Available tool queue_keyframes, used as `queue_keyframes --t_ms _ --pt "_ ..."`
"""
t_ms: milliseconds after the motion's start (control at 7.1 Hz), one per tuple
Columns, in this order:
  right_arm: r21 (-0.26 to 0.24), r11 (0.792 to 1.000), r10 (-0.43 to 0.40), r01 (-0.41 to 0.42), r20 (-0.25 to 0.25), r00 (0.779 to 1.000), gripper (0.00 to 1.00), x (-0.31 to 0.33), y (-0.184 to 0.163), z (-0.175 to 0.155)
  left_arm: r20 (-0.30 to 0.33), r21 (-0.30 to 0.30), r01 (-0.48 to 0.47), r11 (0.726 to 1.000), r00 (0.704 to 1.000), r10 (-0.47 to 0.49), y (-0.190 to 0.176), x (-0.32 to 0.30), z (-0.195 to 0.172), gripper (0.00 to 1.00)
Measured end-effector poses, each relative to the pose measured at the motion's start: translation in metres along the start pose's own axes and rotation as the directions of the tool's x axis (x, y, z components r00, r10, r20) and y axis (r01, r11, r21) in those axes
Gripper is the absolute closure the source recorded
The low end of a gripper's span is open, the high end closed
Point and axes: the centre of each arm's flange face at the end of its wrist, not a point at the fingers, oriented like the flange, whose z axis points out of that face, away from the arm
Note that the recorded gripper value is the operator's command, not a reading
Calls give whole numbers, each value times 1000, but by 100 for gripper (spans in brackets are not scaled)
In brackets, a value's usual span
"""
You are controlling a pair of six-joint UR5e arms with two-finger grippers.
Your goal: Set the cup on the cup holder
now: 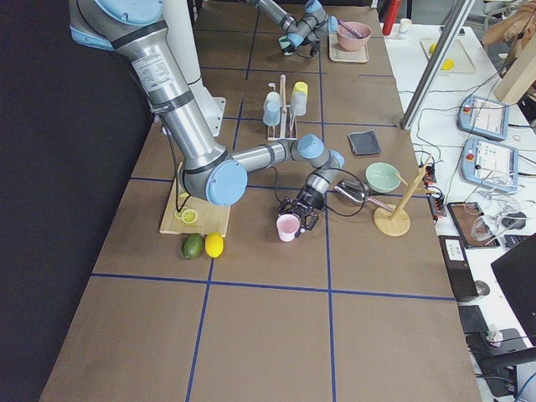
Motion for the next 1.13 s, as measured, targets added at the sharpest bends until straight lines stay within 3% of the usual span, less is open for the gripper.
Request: queue_keyframes --t_ms 141,282,423,704,845,986,1127 --pt "4 1000 -4 4 0 1000 97 0 0 -2 -8 11 -12 1000 1000 12 4 0 -6 100" --pt "19 1000 -7 7 -2 1000 98 -1 2 -9 -14 41 -38 998 999 39 13 -2 -23 100" --pt "63 998 -13 13 -11 1000 98 -6 9 -28 -14 97 -71 993 997 73 30 1 -50 100" --pt "213 976 -27 37 -51 998 98 -23 43 -80 29 240 -173 955 985 171 73 37 -110 100" --pt "304 951 -49 61 -47 998 97 -37 62 -105 73 324 -250 912 968 240 91 67 -145 100" --pt "406 909 -87 91 -28 996 97 -52 77 -128 136 413 -344 843 939 317 102 99 -180 100" --pt "518 848 -126 110 -5 992 97 -60 91 -150 213 495 -442 748 896 389 109 127 -210 100"
